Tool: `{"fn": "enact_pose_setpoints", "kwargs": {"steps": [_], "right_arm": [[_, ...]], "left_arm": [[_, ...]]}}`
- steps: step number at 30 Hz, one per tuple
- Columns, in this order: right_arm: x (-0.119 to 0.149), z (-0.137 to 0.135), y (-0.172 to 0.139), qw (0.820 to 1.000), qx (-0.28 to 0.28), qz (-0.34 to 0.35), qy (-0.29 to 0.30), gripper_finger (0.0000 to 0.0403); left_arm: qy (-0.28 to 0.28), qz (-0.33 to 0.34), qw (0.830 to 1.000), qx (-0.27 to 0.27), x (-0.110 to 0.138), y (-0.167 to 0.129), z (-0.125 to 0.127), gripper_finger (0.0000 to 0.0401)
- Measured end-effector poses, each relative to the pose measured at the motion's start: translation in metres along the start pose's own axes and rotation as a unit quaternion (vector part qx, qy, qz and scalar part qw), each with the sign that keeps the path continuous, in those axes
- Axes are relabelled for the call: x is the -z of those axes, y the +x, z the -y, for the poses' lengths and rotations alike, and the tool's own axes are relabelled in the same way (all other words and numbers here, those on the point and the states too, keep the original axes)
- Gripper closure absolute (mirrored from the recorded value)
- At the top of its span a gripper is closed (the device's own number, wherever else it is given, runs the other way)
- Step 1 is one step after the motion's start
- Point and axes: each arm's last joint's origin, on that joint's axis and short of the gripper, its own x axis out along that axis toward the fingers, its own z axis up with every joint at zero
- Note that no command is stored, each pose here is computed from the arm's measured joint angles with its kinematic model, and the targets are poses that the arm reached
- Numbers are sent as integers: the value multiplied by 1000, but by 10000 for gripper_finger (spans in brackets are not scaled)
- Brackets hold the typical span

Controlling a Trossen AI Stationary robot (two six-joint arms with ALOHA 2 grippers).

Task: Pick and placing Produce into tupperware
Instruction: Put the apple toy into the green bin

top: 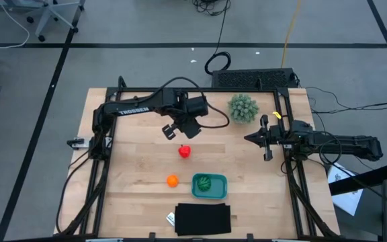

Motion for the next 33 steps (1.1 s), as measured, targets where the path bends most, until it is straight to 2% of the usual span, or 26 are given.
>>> {"fn": "enact_pose_setpoints", "kwargs": {"steps": [5, 15, 19, 23, 33], "right_arm": [[0, 0, 0, 1000, 0, 0, 0, 403], [0, 0, 0, 1000, 0, 0, 0, 403], [0, 0, 0, 1000, 0, 0, 0, 403], [0, 0, 0, 1000, 0, 0, 0, 403], [0, 0, 0, 1000, 0, 0, 0, 403]], "left_arm": [[-2, 6, 1000, -5, 0, 0, -1, 328], [-28, 25, 999, -2, -2, 0, -2, 202], [-26, 29, 999, -6, -5, 0, -2, 165], [-21, 32, 999, -9, -8, 0, -1, 148], [-6, 32, 999, -2, -13, -1, 3, 146]]}}
